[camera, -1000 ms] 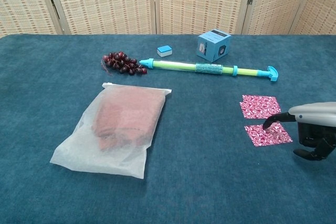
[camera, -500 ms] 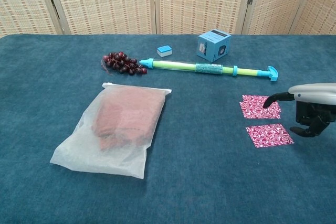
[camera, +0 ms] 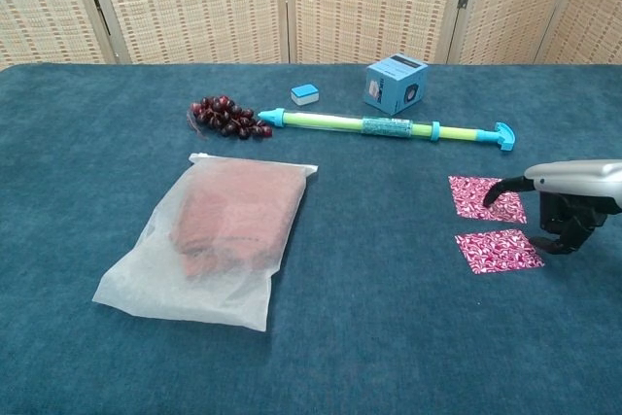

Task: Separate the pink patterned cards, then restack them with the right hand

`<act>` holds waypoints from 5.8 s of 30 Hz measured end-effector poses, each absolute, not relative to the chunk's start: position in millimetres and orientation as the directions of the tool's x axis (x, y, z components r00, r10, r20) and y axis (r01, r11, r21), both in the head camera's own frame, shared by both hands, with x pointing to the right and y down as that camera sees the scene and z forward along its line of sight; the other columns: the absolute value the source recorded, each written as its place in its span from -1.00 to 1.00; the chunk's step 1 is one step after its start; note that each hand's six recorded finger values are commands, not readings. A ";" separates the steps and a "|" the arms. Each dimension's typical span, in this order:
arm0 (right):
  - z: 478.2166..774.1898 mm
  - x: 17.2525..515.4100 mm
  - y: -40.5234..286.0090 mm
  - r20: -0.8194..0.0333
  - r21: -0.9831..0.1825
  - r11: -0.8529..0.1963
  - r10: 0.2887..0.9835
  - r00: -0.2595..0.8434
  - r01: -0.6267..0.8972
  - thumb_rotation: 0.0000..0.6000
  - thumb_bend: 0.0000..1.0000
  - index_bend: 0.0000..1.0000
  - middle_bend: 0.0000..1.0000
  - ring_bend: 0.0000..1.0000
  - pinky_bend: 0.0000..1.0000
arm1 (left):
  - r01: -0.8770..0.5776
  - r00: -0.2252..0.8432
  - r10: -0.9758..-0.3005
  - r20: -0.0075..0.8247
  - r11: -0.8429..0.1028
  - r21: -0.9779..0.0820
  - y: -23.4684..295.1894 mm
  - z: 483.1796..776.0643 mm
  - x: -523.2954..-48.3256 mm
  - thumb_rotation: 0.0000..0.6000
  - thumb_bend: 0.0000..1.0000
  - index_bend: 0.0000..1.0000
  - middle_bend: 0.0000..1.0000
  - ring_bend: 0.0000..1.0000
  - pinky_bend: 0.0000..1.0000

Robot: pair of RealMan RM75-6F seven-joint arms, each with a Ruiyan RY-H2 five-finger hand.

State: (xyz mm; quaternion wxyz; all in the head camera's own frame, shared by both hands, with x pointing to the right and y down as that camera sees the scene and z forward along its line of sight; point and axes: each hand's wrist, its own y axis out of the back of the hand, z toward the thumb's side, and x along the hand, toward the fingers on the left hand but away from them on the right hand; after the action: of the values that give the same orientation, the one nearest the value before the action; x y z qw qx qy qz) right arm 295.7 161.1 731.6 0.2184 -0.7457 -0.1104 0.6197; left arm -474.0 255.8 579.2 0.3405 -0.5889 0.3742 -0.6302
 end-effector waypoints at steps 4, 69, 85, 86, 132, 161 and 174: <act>731.1 310.8 163.2 -0.882 -0.458 -0.884 0.438 0.173 -0.098 1.00 0.01 -0.74 0.92 1.00 1.00 | -0.013 -0.071 -0.870 0.487 -0.488 -0.873 255.9 579.5 -472.7 1.00 -0.54 -0.68 -0.95 -0.95 -0.82; 723.2 302.8 110.0 -0.725 -0.671 -0.733 0.681 0.104 0.113 1.00 -0.48 -0.35 0.87 1.00 1.00 | -0.023 -0.058 -0.887 0.458 -0.458 -0.889 254.3 566.3 -468.6 1.00 -0.54 -0.67 -0.95 -0.95 -0.82; 753.7 290.3 107.4 -0.764 -0.633 -0.768 0.640 0.083 0.091 1.00 -0.53 -0.35 0.87 1.00 1.00 | -0.016 -0.063 -0.885 0.461 -0.461 -0.887 255.5 565.3 -470.9 1.00 -0.54 -0.67 -0.95 -0.95 -0.82; 754.5 289.7 106.7 -0.765 -0.633 -0.769 0.639 0.083 0.091 1.00 -0.53 -0.35 0.87 1.00 1.00 | -0.015 -0.064 -0.885 0.461 -0.461 -0.887 255.6 565.0 -471.5 1.00 -0.54 -0.67 -0.95 -0.95 -0.82; 768.5 276.4 103.8 -0.774 -0.625 -0.778 0.628 0.083 0.060 1.00 -0.40 -0.32 0.87 1.00 1.00 | -0.017 -0.076 -0.883 0.463 -0.463 -0.886 258.8 565.7 -476.4 1.00 -0.54 -0.67 -0.95 -0.95 -0.82; 727.9 252.7 170.9 -0.784 -0.583 -0.812 0.554 0.279 -0.026 1.00 -0.39 -0.31 0.87 1.00 1.00 | -0.034 -0.074 -0.884 0.462 -0.461 -0.887 260.0 566.6 -476.8 1.00 -0.54 -0.67 -0.95 -0.95 -0.82; 724.6 270.4 181.4 -0.796 -0.575 -0.814 0.532 0.287 -0.085 1.00 -0.38 -0.31 0.87 1.00 1.00 | -0.048 -0.070 -0.882 0.465 -0.463 -0.885 260.3 567.5 -474.7 1.00 -0.54 -0.67 -0.95 -0.95 -0.82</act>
State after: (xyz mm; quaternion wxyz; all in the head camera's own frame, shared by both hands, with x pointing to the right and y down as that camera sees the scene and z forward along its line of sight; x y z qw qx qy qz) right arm 270.4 181.4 724.6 0.2668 -0.7566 -0.1478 0.5783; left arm -474.7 260.3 567.5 0.3381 -0.5923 0.3927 -0.6170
